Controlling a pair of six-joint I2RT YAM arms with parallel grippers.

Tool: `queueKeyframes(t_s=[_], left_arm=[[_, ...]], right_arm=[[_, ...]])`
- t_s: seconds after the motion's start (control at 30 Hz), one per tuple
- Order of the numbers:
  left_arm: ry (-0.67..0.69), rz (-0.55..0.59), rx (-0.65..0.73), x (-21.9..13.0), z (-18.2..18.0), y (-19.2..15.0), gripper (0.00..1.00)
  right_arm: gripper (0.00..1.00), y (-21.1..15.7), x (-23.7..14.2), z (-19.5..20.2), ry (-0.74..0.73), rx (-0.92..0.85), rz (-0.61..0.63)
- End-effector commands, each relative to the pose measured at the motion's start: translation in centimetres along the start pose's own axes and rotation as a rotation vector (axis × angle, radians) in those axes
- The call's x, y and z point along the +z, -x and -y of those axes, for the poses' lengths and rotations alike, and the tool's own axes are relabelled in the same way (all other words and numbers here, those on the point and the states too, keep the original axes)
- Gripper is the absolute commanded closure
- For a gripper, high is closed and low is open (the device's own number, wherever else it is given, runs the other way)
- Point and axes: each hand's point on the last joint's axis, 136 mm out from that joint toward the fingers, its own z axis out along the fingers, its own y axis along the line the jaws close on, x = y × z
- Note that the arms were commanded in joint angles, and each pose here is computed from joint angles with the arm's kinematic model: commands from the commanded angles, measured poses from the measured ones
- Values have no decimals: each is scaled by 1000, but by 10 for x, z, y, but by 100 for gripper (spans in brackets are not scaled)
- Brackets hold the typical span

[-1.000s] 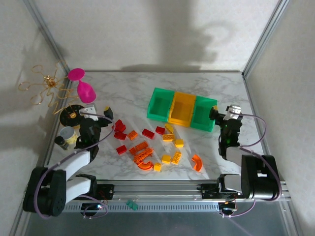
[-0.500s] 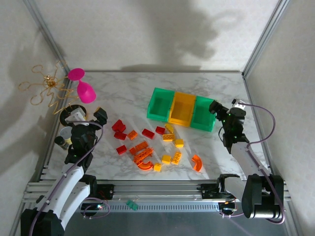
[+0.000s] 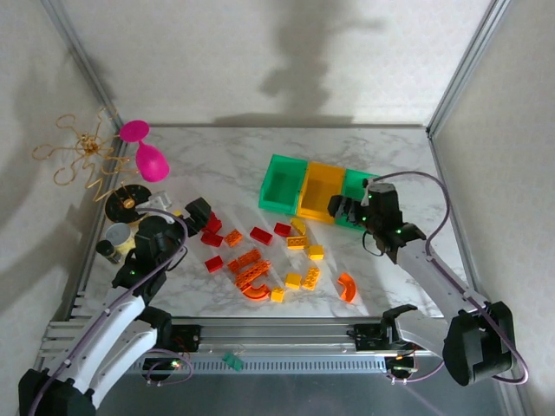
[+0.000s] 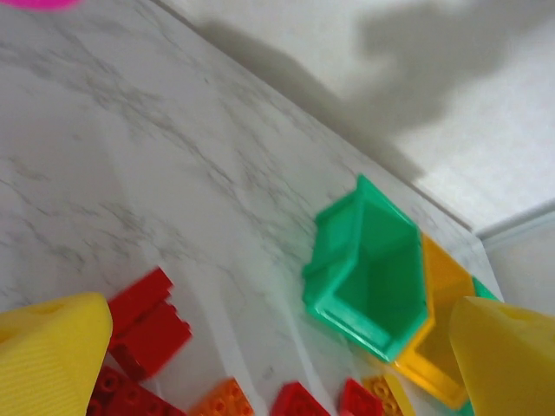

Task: Sort the legos into containers by color
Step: Pick up the lego from the center of the table.

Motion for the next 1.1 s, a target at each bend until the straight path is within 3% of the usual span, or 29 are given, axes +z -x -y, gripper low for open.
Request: queueKeyframes(t_s=[0.0, 0.17, 0.4, 0.47, 1.07], left_arm=[[-38, -113, -23, -4, 15, -27, 1], [-85, -216, 6, 0, 40, -64, 0], [-113, -263, 30, 7, 61, -91, 0], [-105, -269, 14, 10, 61, -96, 1], [-55, -257, 13, 20, 63, -98, 0]], right_arm=[[2, -35, -3, -4, -18, -52, -158], [8, -64, 6, -25, -10, -134, -258], [18, -80, 33, -49, 9, -227, -318], [25, -84, 42, -56, 15, -259, -334], [45, -89, 110, -71, -40, -362, -331]])
